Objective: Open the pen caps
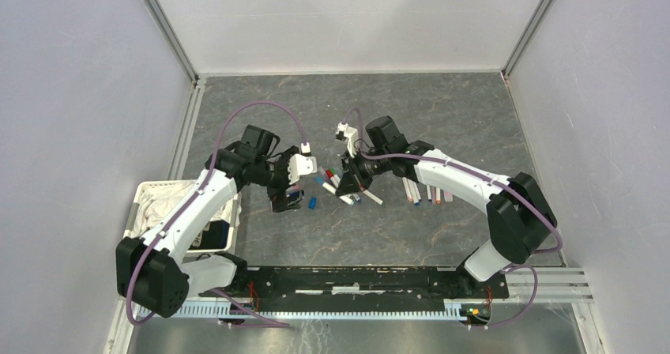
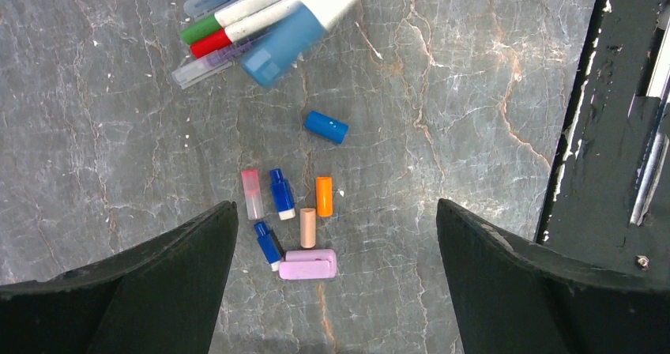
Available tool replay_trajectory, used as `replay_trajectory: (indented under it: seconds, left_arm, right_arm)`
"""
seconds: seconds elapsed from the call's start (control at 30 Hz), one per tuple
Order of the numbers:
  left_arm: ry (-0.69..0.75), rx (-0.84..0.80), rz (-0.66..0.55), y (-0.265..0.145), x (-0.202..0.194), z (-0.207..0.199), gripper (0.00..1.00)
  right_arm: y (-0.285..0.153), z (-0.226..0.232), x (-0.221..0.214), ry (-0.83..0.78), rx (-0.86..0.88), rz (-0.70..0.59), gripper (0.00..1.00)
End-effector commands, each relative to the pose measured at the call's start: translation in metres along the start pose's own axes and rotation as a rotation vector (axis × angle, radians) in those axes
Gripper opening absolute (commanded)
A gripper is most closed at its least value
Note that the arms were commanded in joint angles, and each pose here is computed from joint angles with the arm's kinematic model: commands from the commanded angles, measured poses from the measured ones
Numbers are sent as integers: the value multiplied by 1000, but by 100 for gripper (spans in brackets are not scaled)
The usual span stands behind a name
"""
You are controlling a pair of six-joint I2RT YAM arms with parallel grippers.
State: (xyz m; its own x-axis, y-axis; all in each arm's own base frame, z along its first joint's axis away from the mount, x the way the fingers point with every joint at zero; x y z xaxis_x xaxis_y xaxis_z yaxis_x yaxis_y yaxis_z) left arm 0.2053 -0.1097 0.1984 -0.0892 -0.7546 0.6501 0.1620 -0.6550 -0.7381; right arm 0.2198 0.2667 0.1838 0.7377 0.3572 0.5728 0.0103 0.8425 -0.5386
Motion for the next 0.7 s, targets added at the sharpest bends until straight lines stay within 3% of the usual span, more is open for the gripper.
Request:
replay_trajectory:
  seconds: [0.0, 0.3, 0.53, 0.67]
  left_arm:
    - [105, -8, -80, 3, 9, 2, 100]
    - [141, -176, -186, 7, 21, -17, 95]
    - [167, -235, -126, 16, 12, -30, 79]
    - [170, -234, -110, 18, 10, -30, 76]
  right_arm:
    - [12, 22, -11, -18, 230, 92, 0]
    - [31, 29, -17, -9, 296, 169, 0]
    - [33, 32, -11, -7, 318, 167, 0]
    - [33, 33, -10, -9, 328, 169, 0]
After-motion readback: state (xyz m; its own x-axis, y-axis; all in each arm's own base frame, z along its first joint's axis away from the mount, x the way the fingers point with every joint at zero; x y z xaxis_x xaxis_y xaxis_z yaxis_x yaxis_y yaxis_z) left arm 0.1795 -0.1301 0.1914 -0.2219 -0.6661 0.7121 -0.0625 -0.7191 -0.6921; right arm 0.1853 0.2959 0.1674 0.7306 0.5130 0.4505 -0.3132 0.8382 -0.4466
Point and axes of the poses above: each gripper's point midway between its finger pads, its own y axis out along the fingers, its own z axis along the line the jaws close on, x = y × z, the point moved 8 cm from there along -y, back along the fingers, and after that the axes turned 9 degrees about y, right-handed, at the moved point
